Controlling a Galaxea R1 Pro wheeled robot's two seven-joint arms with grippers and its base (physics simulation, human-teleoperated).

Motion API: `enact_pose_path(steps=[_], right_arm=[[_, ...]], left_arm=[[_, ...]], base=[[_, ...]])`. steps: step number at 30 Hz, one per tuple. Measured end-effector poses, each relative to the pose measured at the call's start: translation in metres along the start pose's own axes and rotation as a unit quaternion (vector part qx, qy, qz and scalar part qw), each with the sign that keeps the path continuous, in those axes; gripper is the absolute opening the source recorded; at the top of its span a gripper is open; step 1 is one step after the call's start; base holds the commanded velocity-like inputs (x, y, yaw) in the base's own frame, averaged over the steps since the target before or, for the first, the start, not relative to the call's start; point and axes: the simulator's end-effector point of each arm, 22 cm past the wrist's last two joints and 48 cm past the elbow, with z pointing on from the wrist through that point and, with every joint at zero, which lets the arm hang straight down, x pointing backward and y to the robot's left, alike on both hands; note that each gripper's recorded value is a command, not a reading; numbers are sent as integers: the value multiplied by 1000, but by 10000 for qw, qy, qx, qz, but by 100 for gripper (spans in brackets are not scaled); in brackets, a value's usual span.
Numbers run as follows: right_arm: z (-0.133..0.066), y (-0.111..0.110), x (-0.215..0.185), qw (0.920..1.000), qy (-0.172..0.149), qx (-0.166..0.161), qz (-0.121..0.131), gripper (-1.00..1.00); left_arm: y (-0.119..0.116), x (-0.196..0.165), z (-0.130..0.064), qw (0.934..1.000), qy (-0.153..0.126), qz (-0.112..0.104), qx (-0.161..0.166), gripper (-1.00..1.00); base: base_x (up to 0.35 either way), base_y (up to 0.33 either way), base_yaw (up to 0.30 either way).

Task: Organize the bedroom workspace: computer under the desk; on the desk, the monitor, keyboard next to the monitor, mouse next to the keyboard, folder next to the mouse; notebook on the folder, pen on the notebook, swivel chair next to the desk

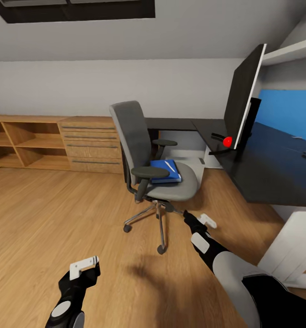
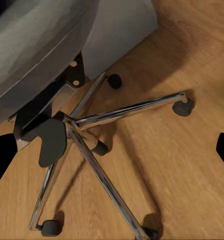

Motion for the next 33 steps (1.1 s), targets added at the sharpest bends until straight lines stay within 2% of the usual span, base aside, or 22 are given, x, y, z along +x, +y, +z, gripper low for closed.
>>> enact_pose_path(steps=[6, 7, 11, 12, 17, 19, 21, 23, 24, 28, 33], right_arm=[[0, 0, -3, 9999, -31, 17, 144, 100], [1, -3, -5, 9996, -51, 72, 253, 100], [4, -18, -17, 9986, -133, 232, 448, 100], [5, -26, -29, 9979, -222, 305, 523, 100], [10, -24, -73, 9956, -631, 254, 650, 100], [11, -28, -98, 9936, -850, 249, 704, 100], [11, -35, -109, 9922, -938, 291, 763, 100], [11, -48, -121, 9895, -1045, 393, 913, 100], [10, -65, -132, 9845, -1149, 554, 1205, 100], [9, -85, -140, 9764, -1245, 741, 1600, 100], [9, -83, -141, 9752, -1268, 696, 1676, 100]], left_arm=[[-1, 3, 1, 9998, 76, -198, 60, 100], [-1, 0, 0, 9996, 60, -269, 81, 100], [-1, -3, -1, 9995, 40, -302, 91, 100], [-1, -3, -1, 9995, 36, -309, 94, 100], [-1, -4, -1, 9994, 27, -317, 98, 100], [-1, -5, -1, 9994, 25, -317, 99, 100], [-1, -5, -1, 9994, 24, -318, 99, 100], [-1, -5, -1, 9994, 23, -318, 100, 100], [0, -5, -1, 9994, 25, -320, 94, 100], [4, -5, 0, 9994, 25, -343, 50, 100], [4, -5, 0, 9994, 24, -350, 48, 100]], base=[[0, 0, -16], [0, 0, -2], [0, 0, -1], [0, 0, 0], [0, 0, 0], [0, 0, 0], [0, 0, 0], [0, 0, 0], [0, 0, 0], [0, 0, 0], [56, 0, 0]])
